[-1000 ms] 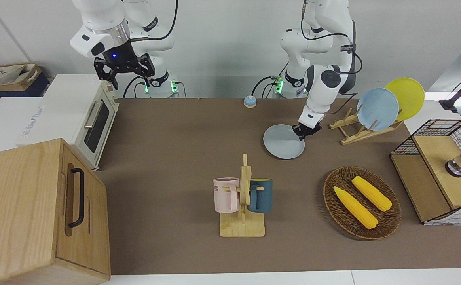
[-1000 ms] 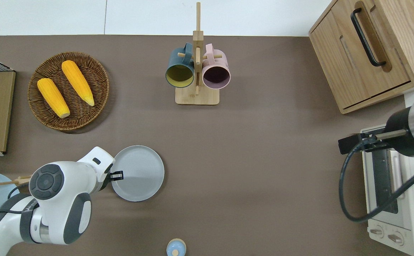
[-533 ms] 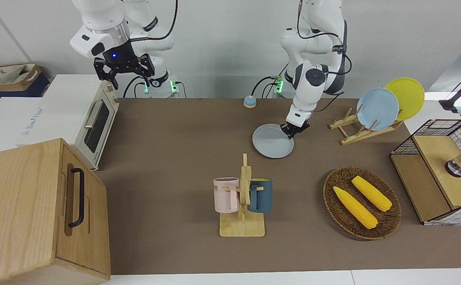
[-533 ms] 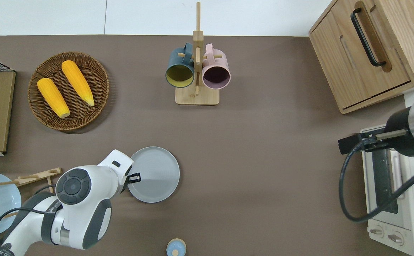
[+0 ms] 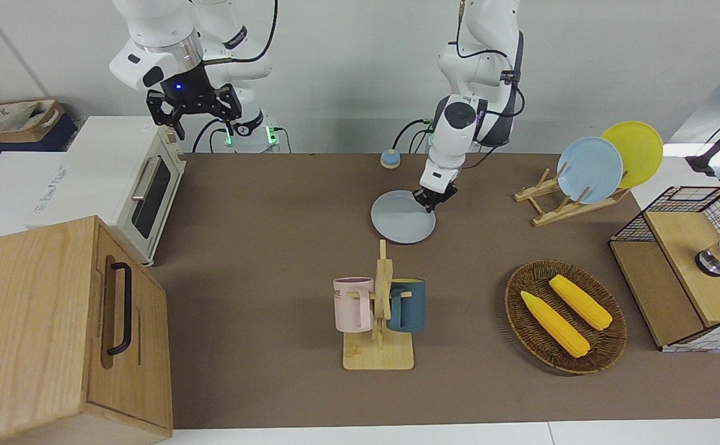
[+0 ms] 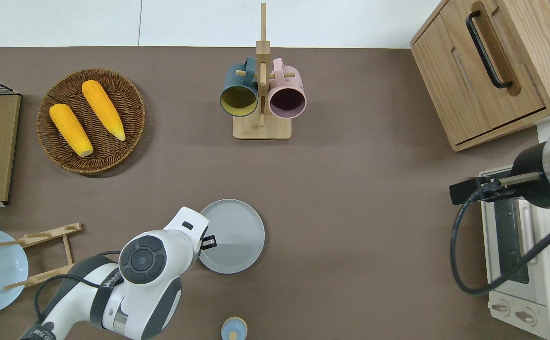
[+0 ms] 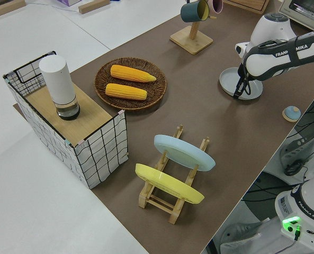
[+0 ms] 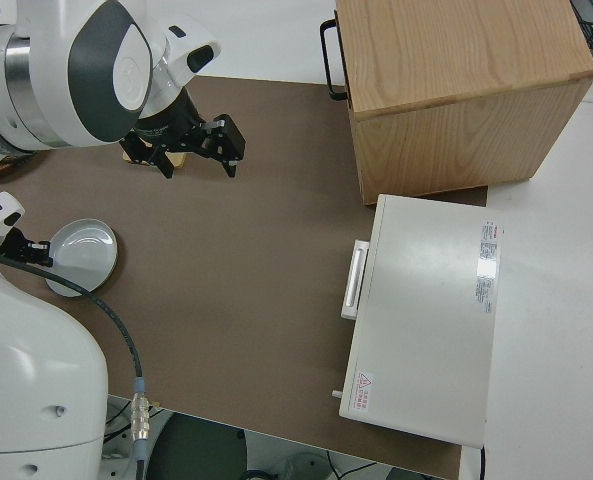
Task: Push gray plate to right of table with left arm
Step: 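Push the gray plate with the left gripper toward the toaster oven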
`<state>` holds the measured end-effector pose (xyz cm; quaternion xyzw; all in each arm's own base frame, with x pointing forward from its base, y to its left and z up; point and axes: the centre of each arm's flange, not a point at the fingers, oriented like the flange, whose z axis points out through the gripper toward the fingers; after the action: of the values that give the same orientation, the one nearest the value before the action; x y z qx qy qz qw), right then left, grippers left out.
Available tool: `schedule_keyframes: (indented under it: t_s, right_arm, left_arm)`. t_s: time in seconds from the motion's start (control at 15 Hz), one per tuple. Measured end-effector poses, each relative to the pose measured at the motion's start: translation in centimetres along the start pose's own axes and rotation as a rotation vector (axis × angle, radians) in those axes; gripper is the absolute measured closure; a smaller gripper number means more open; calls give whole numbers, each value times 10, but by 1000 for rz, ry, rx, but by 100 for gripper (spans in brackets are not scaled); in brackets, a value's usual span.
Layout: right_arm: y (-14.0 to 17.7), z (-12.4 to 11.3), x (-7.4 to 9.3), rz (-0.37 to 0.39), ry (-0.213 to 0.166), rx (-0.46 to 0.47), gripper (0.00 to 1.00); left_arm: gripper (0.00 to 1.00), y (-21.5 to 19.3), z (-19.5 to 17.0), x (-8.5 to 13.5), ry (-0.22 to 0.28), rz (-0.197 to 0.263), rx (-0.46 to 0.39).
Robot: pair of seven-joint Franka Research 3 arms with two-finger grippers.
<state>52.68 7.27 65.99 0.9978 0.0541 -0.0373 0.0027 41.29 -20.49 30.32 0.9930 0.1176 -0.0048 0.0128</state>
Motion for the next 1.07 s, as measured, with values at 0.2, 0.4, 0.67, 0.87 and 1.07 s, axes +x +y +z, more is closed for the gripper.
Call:
schedule_keyframes:
  t_s: [0.2, 0.4, 0.67, 0.87, 1.07]
  right_arm:
    - [0, 0, 0, 0, 0, 0, 1]
    - [0, 0, 0, 0, 0, 0, 1]
    - [0, 0, 0, 0, 0, 0, 1]
    - [0, 0, 0, 0, 0, 0, 1]
    - [0, 0, 0, 0, 0, 0, 1]
  left_arm:
    - [96, 22, 1, -8, 1, -25, -2]
    - [96, 42, 2, -15, 2, -48, -5]
    - [96, 71, 3, -26, 3, -76, -9]
    - [96, 94, 4, -34, 3, -101, -17]
    - [96, 119, 4, -43, 2, -128, -28]
